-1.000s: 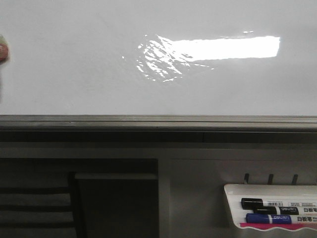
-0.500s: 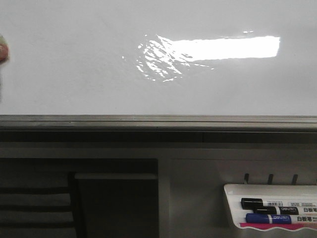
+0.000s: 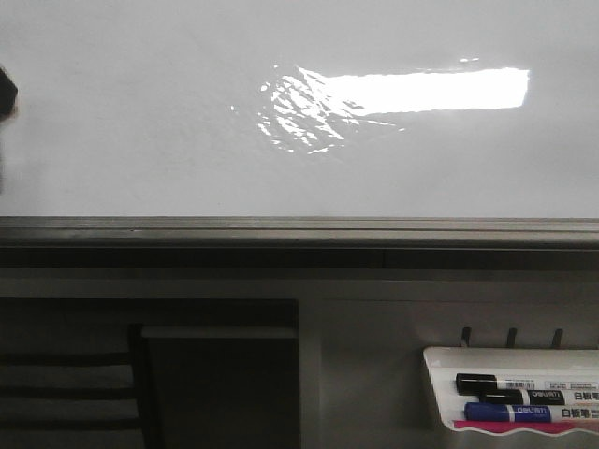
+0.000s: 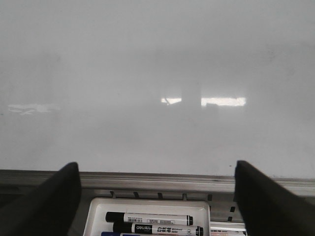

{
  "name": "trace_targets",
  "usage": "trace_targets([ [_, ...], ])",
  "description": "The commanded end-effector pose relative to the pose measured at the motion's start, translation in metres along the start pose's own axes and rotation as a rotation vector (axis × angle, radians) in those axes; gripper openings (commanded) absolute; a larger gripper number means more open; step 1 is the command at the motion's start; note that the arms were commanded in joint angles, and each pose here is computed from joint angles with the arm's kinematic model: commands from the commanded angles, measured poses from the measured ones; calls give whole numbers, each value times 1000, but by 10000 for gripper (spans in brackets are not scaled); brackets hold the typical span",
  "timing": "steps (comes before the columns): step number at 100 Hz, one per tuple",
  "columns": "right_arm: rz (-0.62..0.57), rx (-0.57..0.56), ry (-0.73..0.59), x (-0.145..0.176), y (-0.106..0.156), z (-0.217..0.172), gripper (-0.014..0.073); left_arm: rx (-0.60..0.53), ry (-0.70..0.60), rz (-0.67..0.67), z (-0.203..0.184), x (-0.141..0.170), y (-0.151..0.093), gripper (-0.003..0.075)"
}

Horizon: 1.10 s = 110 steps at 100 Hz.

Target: Write number 7 on whiteboard

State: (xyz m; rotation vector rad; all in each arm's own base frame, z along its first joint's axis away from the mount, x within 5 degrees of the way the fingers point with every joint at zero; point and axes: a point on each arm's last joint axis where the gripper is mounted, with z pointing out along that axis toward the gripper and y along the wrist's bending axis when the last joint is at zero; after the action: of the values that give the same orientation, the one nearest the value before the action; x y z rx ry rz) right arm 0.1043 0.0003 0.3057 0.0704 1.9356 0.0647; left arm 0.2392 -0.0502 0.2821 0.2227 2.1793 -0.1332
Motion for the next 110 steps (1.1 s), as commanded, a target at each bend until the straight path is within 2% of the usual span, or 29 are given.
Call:
trace_targets([
  [1,7,3,-101,-17,0,-3,565,4,-113,-4,3,-22,-2,619],
  [31,7,3,-101,-17,0,-3,565,-13,-82,-30,29,-28,4,597],
  [38,7,3,-101,-17,0,-3,565,-14,-76,-31,31,-27,5,536],
  [56,7,3,-101,-17,0,-3,565,-14,-76,-31,31,-27,5,320],
  [69,7,3,-101,-17,0,-3,565,-14,-76,-31,31,-27,5,211],
  [86,7,3,-103,-17,0,-3,565,-14,-76,-31,31,-27,5,95],
  [110,7,3,-99,-17,0,-3,565,-13,-64,-20,30,-26,4,-4],
])
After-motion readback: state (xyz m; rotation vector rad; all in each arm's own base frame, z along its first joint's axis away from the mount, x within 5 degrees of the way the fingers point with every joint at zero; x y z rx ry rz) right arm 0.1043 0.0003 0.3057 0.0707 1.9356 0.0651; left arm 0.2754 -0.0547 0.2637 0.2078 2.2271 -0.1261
